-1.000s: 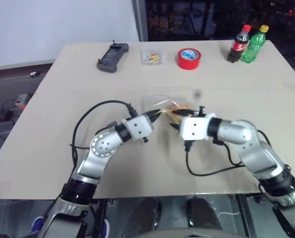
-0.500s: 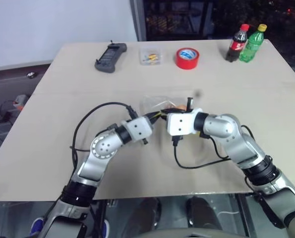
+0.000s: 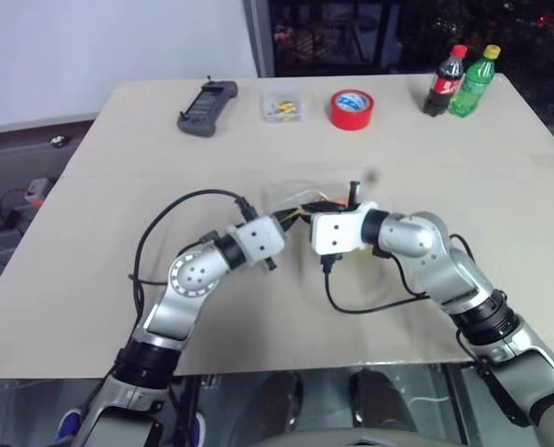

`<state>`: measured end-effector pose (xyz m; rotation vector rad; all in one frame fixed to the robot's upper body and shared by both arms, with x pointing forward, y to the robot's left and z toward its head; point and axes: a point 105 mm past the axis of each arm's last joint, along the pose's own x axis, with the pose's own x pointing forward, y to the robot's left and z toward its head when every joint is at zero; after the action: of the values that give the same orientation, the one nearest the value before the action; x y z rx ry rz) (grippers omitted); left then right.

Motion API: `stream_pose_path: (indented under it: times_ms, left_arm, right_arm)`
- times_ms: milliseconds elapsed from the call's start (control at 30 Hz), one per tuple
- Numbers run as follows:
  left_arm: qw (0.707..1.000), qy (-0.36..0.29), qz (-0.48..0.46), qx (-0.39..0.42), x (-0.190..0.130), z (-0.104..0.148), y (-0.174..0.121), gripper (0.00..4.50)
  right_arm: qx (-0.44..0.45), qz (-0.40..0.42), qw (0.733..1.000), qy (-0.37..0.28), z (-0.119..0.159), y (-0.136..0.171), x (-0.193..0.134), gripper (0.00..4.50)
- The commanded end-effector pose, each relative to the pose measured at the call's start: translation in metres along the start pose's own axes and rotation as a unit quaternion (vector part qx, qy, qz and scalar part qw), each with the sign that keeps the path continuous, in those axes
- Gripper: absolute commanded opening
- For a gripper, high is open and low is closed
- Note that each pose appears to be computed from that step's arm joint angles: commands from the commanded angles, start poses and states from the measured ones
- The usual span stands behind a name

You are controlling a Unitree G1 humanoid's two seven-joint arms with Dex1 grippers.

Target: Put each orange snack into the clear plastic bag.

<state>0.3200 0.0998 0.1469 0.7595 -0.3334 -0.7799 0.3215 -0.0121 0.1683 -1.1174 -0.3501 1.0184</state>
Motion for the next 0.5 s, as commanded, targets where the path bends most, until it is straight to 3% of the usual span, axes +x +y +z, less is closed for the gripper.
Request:
stream_pose_path:
  times_ms: [33,500]
  left_arm:
    - [0.999,-0.034,0.006,0.014,0.0004,0.0190,0.0038,0.00]
    - [0.999,-0.035,0.005,0.014,0.0007,0.0205,0.0031,0.00]
  right_arm:
    - [-0.014,-0.020,1.000,-0.018,0.0095,-0.0121,-0.0022,0.64]
    - [-0.023,-0.015,0.999,-0.020,0.0090,-0.0128,0.0019,0.64]
